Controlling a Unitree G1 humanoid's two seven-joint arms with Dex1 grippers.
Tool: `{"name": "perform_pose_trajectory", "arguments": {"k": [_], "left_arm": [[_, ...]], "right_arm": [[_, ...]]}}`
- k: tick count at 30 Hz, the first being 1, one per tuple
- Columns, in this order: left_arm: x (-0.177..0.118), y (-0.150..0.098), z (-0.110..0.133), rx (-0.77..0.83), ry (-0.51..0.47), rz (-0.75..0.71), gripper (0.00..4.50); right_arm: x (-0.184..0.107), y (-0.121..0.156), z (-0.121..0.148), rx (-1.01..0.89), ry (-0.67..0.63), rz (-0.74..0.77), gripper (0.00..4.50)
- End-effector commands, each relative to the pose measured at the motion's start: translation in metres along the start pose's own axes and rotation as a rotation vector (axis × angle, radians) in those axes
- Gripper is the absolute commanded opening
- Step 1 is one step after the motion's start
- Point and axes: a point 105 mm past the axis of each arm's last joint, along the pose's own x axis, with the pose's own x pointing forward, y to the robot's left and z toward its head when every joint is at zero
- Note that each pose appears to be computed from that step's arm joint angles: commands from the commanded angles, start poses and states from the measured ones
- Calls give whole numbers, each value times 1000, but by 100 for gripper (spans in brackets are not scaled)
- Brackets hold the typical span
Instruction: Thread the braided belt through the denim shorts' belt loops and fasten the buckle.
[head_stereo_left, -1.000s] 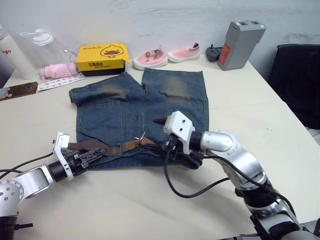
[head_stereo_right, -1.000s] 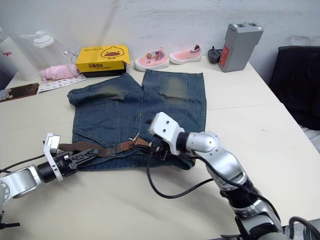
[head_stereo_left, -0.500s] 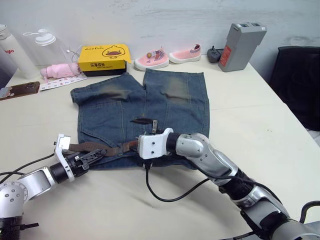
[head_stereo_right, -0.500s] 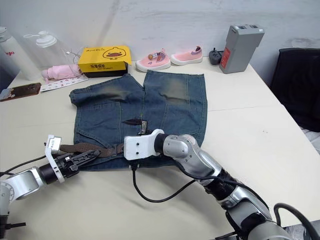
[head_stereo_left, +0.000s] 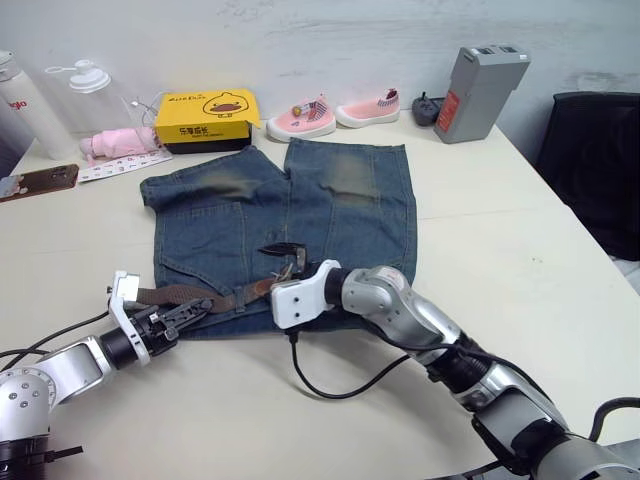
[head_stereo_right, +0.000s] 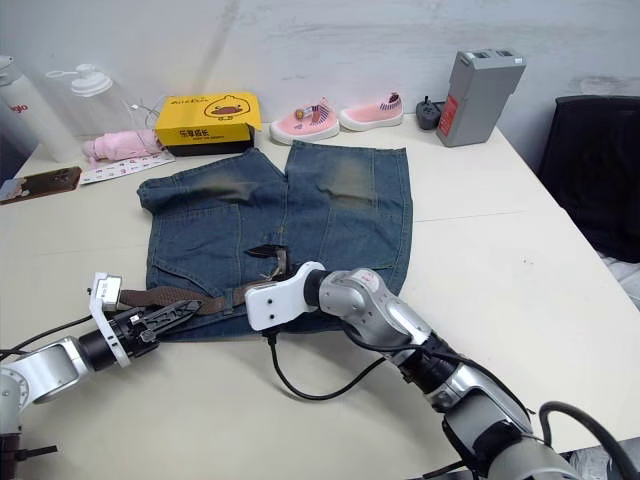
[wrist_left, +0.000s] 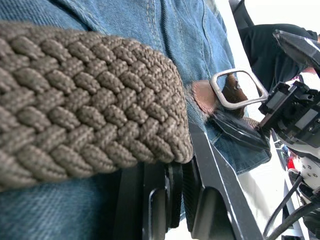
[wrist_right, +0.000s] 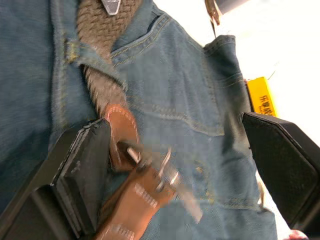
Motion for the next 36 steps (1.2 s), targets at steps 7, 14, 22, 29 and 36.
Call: {"name": "perform_pose_trajectory", "arguments": {"k": [7, 14, 22, 29, 36], "left_arm": [[-1, -6, -1, 11, 1, -24, 0], [-1, -8, -1, 11, -5, -25, 0], [-1, -11, -1, 11, -9, -33, 0], [-3, -9, -2, -5, -20, -28, 0], [-14, -2, 1, -24, -50, 3, 0]], "right_arm": [[12, 6, 9, -54, -26, 26, 393], [14, 15, 2, -57, 4, 71, 77], [18, 14, 4, -56, 6, 63, 4], [5, 2, 10, -11, -24, 32, 81], [-13, -12, 7, 11, -8, -31, 240]]}}
